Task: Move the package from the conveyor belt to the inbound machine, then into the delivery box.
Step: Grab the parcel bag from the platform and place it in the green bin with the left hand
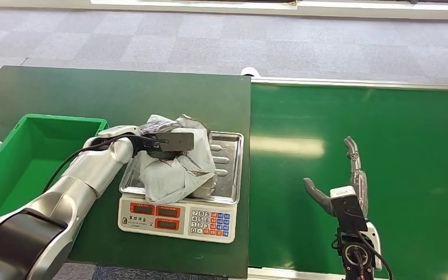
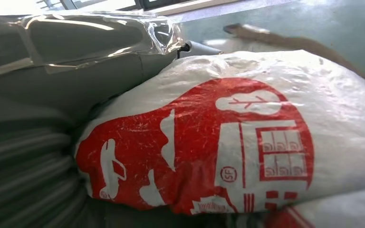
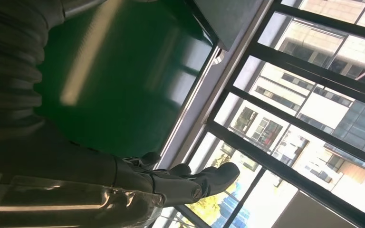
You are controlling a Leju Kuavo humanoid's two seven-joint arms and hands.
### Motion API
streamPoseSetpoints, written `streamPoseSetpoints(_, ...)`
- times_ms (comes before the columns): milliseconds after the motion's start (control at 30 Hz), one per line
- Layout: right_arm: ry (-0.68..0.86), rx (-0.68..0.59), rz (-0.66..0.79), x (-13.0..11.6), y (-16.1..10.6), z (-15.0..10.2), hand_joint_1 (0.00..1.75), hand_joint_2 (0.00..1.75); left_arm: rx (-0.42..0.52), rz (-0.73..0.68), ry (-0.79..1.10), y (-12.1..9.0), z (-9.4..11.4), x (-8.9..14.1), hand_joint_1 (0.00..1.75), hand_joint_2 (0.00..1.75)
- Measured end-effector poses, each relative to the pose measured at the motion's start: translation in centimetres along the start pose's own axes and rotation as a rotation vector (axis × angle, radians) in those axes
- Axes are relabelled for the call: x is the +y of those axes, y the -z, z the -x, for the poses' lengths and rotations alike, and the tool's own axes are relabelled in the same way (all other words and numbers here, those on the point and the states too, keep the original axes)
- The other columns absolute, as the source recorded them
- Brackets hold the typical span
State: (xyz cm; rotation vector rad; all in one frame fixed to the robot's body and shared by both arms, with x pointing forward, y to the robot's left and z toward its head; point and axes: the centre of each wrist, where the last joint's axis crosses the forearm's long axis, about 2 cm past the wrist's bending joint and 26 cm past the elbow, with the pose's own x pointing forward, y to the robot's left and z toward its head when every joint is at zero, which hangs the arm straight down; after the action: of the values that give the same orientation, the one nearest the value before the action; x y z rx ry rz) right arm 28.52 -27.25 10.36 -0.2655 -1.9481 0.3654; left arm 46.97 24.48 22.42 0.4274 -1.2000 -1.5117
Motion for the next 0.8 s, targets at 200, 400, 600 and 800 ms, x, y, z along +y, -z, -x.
streamPoseSetpoints(200,-0.001,0.011,0.007,-0.2,0.0,0.1,0.0,1.75,0.002,0.014,0.038,0.3,-0.7,0.5,1.75,1.75)
streamPoseSetpoints(400,-0.001,0.021,0.025,-0.4,-0.3,0.2,0.0,1.75,-0.202,-0.085,0.064,0.9,-2.1,-0.6,1.75,1.75)
streamPoseSetpoints(600,0.002,0.022,0.038,-0.6,-1.1,0.3,0.0,1.75,-0.399,-0.319,0.125,0.6,-4.8,-2.6,1.75,1.75)
streamPoseSetpoints(800,0.009,0.016,0.043,-0.8,-1.8,0.1,0.0,1.75,-0.495,-0.596,0.206,-0.7,-7.2,-3.2,1.75,1.75)
